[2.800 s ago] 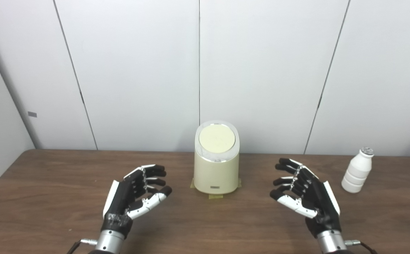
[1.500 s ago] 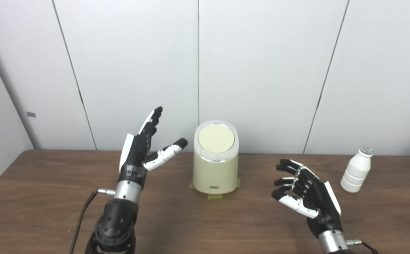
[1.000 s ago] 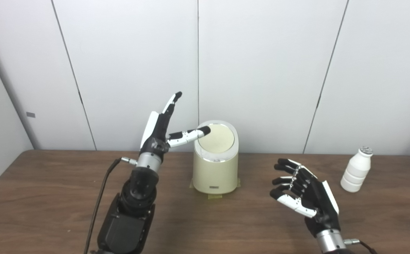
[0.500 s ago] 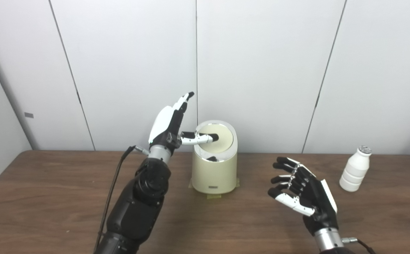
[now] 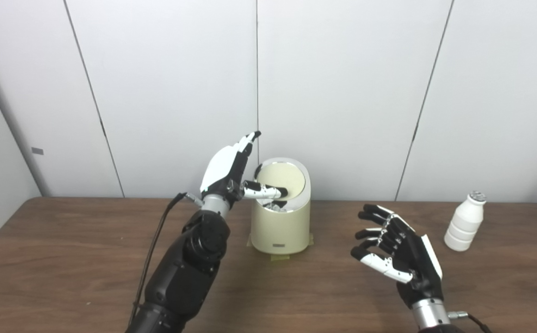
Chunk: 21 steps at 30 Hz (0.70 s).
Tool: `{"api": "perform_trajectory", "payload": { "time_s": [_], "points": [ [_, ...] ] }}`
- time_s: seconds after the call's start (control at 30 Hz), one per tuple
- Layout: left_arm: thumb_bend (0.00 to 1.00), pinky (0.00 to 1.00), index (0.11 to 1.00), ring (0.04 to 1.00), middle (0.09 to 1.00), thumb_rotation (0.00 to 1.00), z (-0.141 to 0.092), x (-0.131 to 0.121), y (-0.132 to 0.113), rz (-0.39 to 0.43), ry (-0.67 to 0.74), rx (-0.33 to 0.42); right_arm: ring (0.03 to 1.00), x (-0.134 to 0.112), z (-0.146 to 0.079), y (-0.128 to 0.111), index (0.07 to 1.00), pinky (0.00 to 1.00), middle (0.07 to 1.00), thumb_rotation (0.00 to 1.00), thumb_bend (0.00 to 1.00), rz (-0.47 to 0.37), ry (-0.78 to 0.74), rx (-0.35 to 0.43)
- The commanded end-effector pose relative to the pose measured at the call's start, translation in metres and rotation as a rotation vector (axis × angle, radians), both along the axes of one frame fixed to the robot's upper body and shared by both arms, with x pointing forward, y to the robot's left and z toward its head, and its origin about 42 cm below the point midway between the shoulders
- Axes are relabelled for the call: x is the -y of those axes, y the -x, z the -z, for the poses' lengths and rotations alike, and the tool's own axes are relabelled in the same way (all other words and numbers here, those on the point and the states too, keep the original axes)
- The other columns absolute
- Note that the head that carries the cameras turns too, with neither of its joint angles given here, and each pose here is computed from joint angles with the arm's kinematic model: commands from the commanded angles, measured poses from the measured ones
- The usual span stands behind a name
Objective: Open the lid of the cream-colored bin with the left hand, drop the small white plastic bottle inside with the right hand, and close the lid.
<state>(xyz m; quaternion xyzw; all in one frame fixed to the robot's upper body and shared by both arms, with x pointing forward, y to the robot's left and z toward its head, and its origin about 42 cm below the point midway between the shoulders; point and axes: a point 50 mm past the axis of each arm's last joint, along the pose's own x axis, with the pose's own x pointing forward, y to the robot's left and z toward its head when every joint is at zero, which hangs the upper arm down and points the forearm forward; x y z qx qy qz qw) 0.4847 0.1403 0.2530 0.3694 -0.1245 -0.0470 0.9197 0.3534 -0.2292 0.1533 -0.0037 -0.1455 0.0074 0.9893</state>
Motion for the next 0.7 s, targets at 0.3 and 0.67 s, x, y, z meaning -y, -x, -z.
{"api": "perform_trajectory", "payload": {
  "time_s": [0.3,0.67],
  "points": [
    [0.81,0.95,1.0,1.0,1.0,0.01,-0.0265,0.008,-0.0055,-0.084,-0.283,0.098,0.559,-0.0029,-0.026,-0.0099,0.72,0.43,0.718,0.24,0.79,-0.005,-0.009,0.108],
    [0.8,0.9,1.0,1.0,1.0,0.0,-0.0231,0.012,-0.0026,-0.121,-0.477,0.116,0.56,-0.0027,-0.0258,-0.0097,0.721,0.43,0.72,0.25,0.79,-0.008,-0.009,0.111]
  ]
}}
